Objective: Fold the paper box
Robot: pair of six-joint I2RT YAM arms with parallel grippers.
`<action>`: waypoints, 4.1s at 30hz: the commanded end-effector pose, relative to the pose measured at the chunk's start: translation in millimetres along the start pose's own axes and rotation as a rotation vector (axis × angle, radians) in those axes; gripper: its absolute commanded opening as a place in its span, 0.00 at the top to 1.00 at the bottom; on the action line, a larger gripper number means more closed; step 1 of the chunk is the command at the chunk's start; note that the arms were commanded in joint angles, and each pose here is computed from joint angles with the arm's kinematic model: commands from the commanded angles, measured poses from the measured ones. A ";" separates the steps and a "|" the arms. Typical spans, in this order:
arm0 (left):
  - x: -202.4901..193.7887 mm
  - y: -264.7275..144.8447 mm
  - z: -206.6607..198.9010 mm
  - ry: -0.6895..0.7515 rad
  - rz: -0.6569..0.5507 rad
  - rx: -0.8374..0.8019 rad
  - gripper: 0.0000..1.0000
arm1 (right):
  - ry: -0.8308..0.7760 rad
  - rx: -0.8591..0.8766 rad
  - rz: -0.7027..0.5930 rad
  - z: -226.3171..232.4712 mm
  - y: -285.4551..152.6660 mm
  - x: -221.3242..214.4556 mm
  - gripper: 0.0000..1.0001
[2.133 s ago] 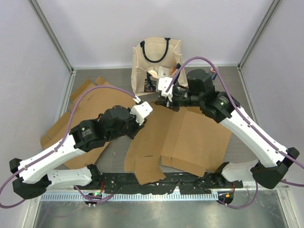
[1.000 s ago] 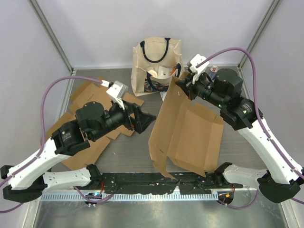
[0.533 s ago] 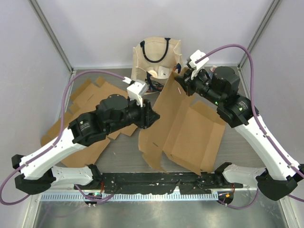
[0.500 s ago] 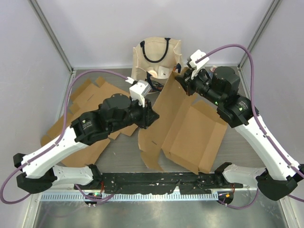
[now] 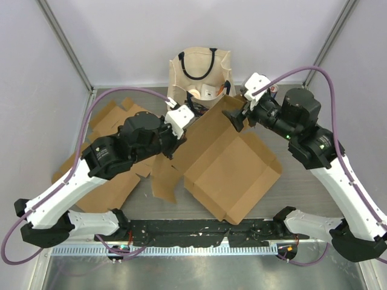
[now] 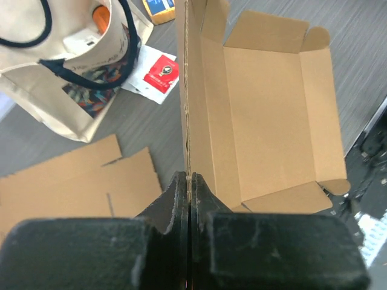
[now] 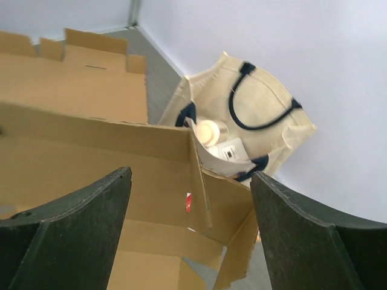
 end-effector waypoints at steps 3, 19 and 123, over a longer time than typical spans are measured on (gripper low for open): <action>17.1 -24.3 -0.2 0.275 -0.046 -0.160 1.00 | -0.241 0.227 -0.100 14.1 -39.9 46.8 0.19; 49.4 -14.0 -18.2 0.513 0.033 -0.385 1.00 | -0.218 0.513 -0.195 56.4 -32.2 67.7 0.27; 58.2 33.4 71.6 0.012 -0.252 -0.027 0.98 | -0.080 0.368 -0.064 24.3 47.6 -16.1 0.57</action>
Point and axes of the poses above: each gripper's point midway between its finger pads, its own y axis out along the fingers, its own z axis along the line the jaws close on, x = y × z, the point moved 2 cm from there along -y, back along the fingers, and after that the axes turned 8 degrees about -y, right-handed, at the moved point
